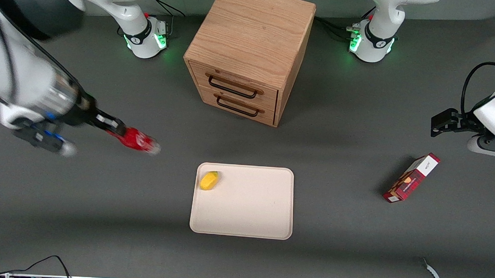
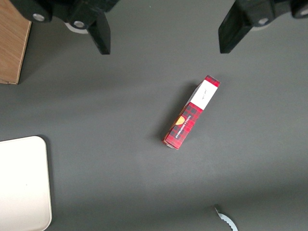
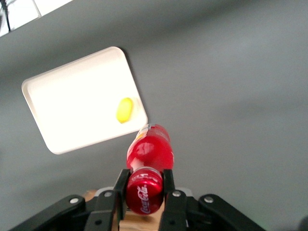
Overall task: Place coke bottle on tray
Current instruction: 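Lift the bottle and carry it over the white tray, then lower the bottle onto the tray beside the lemon and release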
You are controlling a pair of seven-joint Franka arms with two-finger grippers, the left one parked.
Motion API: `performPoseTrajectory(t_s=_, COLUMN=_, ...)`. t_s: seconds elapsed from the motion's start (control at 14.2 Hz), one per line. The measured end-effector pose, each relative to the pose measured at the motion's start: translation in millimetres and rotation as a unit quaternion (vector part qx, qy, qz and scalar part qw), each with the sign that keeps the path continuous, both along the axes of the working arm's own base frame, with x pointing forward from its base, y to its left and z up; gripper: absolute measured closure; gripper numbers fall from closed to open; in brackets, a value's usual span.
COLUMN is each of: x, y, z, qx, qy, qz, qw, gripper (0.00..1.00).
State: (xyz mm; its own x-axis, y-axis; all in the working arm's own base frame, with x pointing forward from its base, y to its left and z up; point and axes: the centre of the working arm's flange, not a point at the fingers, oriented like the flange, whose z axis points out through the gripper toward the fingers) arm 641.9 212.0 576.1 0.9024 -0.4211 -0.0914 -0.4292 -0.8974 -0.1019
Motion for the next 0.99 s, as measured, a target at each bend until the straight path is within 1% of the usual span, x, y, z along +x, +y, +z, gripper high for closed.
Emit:
performPoseTrajectory(t_s=0.07, x=18.4, y=23.6, z=-33.8, qx=-0.004, qy=0.003, qz=-0.030, qw=0.9996, gripper=0.69)
performPoseTrajectory(t_s=0.21, x=43.6, y=60.7, z=-103.6, qx=-0.016, qy=0.005, qz=-0.076, qw=0.9970, gripper=0.69)
performPoseTrajectory(t_s=0.35, x=57.1, y=81.4, z=-157.7, qx=-0.030, qy=0.002, qz=-0.113, qw=0.9932, gripper=0.69)
performPoseTrajectory(t_s=0.42, x=61.8, y=88.0, z=-177.2, qx=-0.037, qy=-0.005, qz=-0.129, qw=0.9910, gripper=0.69)
performPoseTrajectory(t_s=0.64, x=68.9, y=101.5, z=-213.9, qx=-0.045, qy=-0.021, qz=-0.153, qw=0.9869, gripper=0.69)
performPoseTrajectory(t_s=0.85, x=73.7, y=104.4, z=-232.1, qx=-0.051, qy=-0.035, qz=-0.163, qw=0.9847, gripper=0.69)
performPoseTrajectory(t_s=0.99, x=77.1, y=104.5, z=-240.9, qx=-0.050, qy=-0.041, qz=-0.164, qw=0.9843, gripper=0.69)
